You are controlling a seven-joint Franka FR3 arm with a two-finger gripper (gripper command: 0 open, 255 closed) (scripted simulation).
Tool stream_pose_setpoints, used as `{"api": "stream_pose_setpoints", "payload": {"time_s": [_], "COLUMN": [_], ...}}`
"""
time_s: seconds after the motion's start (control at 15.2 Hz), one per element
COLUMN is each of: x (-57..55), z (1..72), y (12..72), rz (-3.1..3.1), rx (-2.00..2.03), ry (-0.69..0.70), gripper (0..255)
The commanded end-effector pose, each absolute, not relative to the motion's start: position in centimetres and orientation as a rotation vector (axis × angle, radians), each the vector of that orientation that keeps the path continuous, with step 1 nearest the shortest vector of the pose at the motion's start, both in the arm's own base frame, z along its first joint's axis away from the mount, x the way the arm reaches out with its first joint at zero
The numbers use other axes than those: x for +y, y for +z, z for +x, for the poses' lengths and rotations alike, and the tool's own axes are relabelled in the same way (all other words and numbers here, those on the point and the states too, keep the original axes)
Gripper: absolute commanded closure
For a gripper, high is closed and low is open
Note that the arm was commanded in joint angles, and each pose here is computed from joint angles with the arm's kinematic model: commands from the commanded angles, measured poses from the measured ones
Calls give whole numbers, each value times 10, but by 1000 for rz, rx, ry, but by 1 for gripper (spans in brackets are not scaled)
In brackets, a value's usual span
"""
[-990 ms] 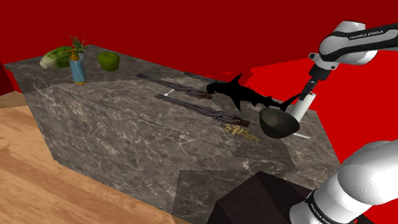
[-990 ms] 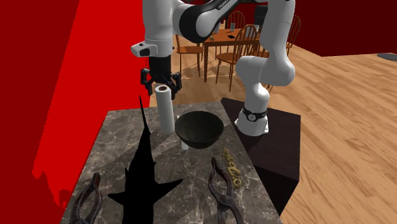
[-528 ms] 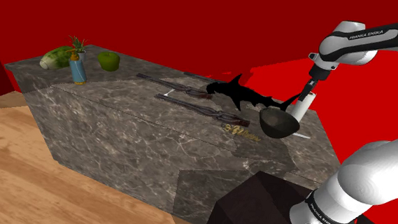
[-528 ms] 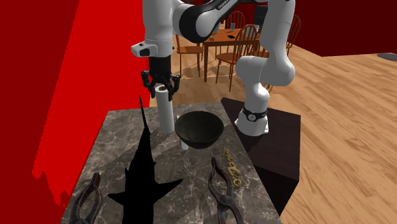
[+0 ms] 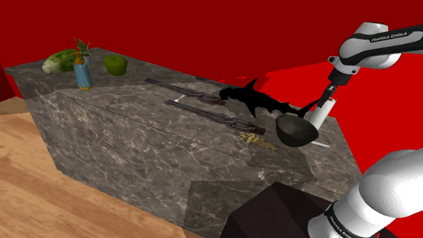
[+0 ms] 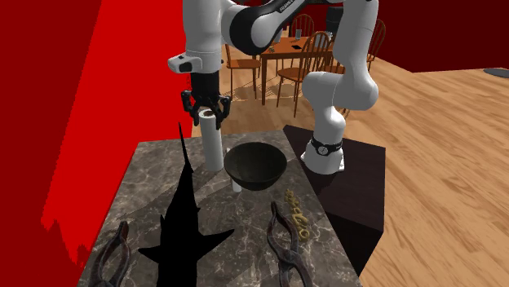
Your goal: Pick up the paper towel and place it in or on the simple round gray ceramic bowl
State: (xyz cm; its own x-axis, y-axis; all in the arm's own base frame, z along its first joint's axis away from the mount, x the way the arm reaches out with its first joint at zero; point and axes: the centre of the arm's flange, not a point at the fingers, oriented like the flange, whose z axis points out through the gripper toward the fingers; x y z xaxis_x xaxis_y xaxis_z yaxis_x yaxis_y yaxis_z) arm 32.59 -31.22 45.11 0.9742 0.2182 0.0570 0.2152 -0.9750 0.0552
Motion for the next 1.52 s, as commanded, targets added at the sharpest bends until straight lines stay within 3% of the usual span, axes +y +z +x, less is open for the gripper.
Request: {"api": "stream_pose_setpoints", "payload": {"time_s": [0.0,1.45], "x": [-313,-313], "z": [326,326], "y": [456,572], "rz": [3072,3072], "rx": [337,337], "ry": [96,96], "gripper": [255,255]}}
